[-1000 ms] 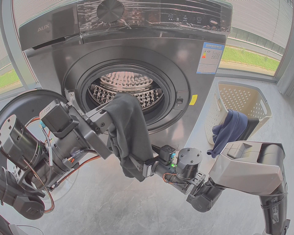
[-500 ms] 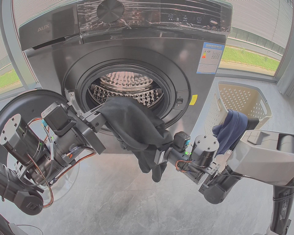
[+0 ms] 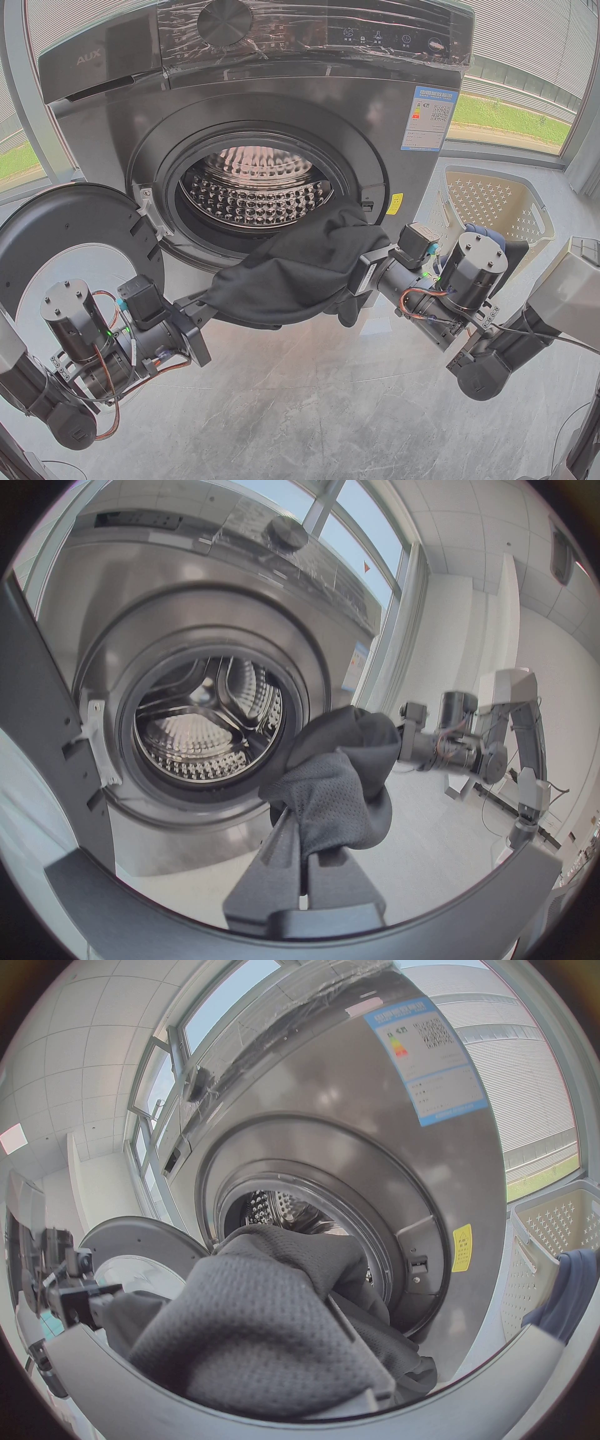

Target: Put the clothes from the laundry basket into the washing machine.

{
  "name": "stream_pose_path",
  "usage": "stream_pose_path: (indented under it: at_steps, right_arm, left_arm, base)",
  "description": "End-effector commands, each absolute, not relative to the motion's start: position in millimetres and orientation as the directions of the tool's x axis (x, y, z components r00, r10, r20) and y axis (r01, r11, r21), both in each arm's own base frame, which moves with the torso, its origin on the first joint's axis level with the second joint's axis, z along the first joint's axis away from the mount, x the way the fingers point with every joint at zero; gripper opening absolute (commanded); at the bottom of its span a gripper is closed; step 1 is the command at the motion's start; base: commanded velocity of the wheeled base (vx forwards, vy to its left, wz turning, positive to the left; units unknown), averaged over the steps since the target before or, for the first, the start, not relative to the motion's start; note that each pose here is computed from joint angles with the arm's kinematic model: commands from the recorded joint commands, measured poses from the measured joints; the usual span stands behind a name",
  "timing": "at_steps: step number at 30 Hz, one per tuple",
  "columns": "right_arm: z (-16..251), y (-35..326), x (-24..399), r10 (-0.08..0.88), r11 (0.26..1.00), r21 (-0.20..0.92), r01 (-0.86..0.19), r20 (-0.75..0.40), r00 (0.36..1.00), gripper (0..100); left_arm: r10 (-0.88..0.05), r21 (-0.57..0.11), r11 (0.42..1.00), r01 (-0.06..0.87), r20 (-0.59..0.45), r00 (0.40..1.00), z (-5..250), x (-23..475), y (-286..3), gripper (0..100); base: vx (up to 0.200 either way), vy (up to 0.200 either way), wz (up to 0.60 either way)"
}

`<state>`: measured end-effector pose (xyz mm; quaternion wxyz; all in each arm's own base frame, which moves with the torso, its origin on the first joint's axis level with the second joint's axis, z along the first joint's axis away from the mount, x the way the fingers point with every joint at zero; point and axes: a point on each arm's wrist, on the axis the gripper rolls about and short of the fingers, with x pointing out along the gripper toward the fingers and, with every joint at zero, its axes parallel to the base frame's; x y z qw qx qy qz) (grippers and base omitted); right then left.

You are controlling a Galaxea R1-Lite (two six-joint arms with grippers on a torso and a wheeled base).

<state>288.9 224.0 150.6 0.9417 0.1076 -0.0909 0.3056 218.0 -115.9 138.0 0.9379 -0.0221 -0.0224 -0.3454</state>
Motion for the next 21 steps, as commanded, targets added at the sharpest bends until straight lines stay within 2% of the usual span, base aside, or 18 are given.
stream_pose_path:
  at_steps: [1, 2, 7, 14, 21]
  right_arm:
    - [164, 218, 281, 0.553, 0.785, 0.147, -0.601, 0.268, 0.789, 0]
    - [165, 218, 280, 0.551, 0.786, 0.148, -0.6, 0.271, 0.789, 0]
    - [166, 217, 282, 0.549, 0.788, 0.148, -0.598, 0.272, 0.79, 0]
    - [166, 217, 284, 0.544, 0.79, 0.148, -0.595, 0.277, 0.792, 0]
    - [163, 220, 281, 0.556, 0.784, 0.149, -0.603, 0.265, 0.788, 0]
  left_arm:
    - [-0.646, -0.039, 0.763, 0.645, -0.028, 0.763, 117, 221, -116, 0]
    - [-0.648, -0.039, 0.761, 0.647, -0.033, 0.761, 117, 220, -116, 100]
    - [-0.668, -0.059, 0.743, 0.666, -0.125, 0.734, 98, 210, -112, 100]
    - [-0.714, -0.038, 0.68, 0.732, -0.261, 0.65, 70, 193, -105, 100]
    - [-0.723, -0.038, 0.662, 0.749, -0.296, 0.624, 60, 192, -106, 100]
  base:
    - [0.0, 0.0, 0.0]
    - [0.0, 0.0, 0.0]
    - [0.0, 0.0, 0.0]
    - [0.0, 0.0, 0.0]
    - [0.0, 0.0, 0.0]
